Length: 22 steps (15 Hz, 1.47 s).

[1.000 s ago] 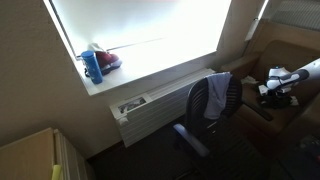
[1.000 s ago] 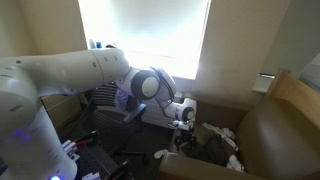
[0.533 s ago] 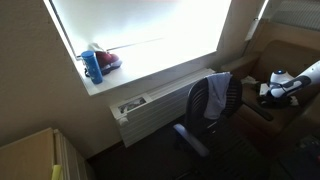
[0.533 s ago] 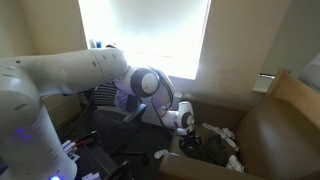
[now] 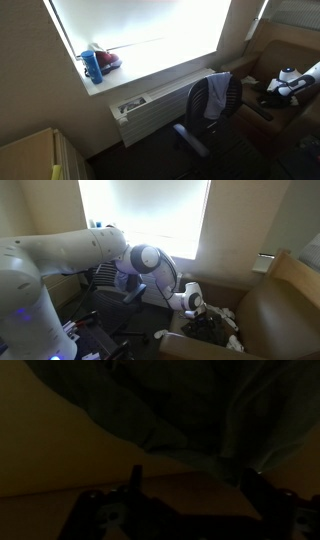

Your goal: Hang the t-shirt on the backrest of the chair

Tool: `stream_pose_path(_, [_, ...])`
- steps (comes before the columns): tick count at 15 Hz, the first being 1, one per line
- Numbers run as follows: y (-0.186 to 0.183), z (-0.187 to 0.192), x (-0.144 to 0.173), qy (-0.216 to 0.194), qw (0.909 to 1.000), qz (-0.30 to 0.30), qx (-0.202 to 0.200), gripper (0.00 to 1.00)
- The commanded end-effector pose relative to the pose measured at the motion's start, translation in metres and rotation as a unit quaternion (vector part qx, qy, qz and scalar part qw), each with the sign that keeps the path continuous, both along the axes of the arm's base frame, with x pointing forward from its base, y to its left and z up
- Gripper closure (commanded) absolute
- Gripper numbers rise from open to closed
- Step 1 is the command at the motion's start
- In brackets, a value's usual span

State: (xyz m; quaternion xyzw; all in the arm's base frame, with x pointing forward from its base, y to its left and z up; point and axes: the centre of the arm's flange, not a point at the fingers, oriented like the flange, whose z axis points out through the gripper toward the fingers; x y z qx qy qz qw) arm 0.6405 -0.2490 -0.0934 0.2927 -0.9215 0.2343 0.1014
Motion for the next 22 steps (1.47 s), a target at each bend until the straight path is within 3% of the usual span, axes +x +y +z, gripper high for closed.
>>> stream_pose_path(1, [-0.006, -0.064, 0.037, 0.045, 0.9976, -0.049, 0.017, 0.00])
stream_pose_path(2, [-0.001, -0.065, 0.036, 0.075, 0.9958, -0.021, 0.048, 0.00])
stream_pose_path(3, [0.004, -0.009, -0.009, 0.042, 0.9987, -0.026, 0.012, 0.00])
stream_pose_path(6, [0.022, -0.018, -0.007, 0.063, 0.9970, -0.021, 0.038, 0.00])
stream_pose_path(7, [0.024, -0.018, -0.008, -0.002, 0.9995, -0.028, 0.014, 0.00])
stream_pose_path(10, [0.017, -0.021, -0.002, -0.085, 0.9955, -0.038, -0.011, 0.00])
stream_pose_path(12, [0.010, -0.019, 0.003, -0.142, 0.9877, -0.056, -0.035, 0.00])
stream_pose_path(13, [0.007, -0.017, 0.000, -0.128, 0.9886, -0.074, -0.031, 0.00])
stream_pose_path(15, [0.004, -0.026, 0.000, -0.059, 0.9936, -0.096, -0.011, 0.00])
stream_pose_path(18, [0.016, -0.043, 0.002, 0.012, 0.9973, -0.048, 0.053, 0.00])
stream_pose_path(21, [0.034, -0.037, 0.001, 0.033, 0.9938, 0.020, 0.104, 0.00])
stream_pose_path(22, [0.040, -0.039, 0.005, 0.026, 0.9939, 0.026, 0.104, 0.00])
